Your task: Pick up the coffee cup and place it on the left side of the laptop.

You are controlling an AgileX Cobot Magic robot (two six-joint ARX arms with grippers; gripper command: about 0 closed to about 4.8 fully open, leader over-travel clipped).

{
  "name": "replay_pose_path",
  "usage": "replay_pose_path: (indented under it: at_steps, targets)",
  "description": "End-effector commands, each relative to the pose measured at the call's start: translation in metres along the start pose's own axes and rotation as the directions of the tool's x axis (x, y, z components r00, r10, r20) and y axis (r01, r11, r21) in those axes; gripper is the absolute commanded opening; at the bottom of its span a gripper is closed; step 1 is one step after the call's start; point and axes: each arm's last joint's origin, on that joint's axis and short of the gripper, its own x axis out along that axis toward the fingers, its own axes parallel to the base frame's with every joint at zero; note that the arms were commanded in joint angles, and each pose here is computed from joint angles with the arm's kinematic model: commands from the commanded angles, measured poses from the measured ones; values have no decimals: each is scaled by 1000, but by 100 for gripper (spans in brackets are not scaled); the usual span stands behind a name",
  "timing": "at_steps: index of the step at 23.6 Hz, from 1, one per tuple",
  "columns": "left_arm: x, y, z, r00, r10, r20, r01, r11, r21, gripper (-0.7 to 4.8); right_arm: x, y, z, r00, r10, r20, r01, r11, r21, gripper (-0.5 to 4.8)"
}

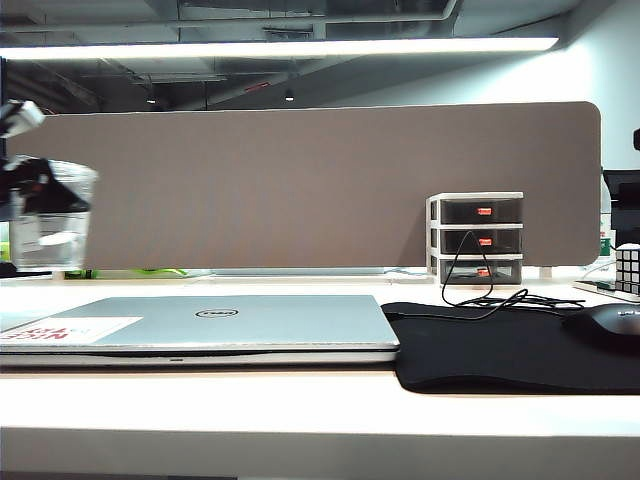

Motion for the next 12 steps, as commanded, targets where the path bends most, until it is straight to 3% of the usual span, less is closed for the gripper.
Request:
replay_pose_path:
  at_steps: [1, 12]
  targets:
    - [-27, 0, -3, 999, 45, 24, -46, 999, 24, 362, 0, 0, -1, 1000, 6, 5, -6, 1000, -7, -1]
    - [-58, -24, -50, 988, 132, 75, -137, 989, 58, 361, 0, 1, -1, 1000, 28, 4, -28, 1000, -8, -1]
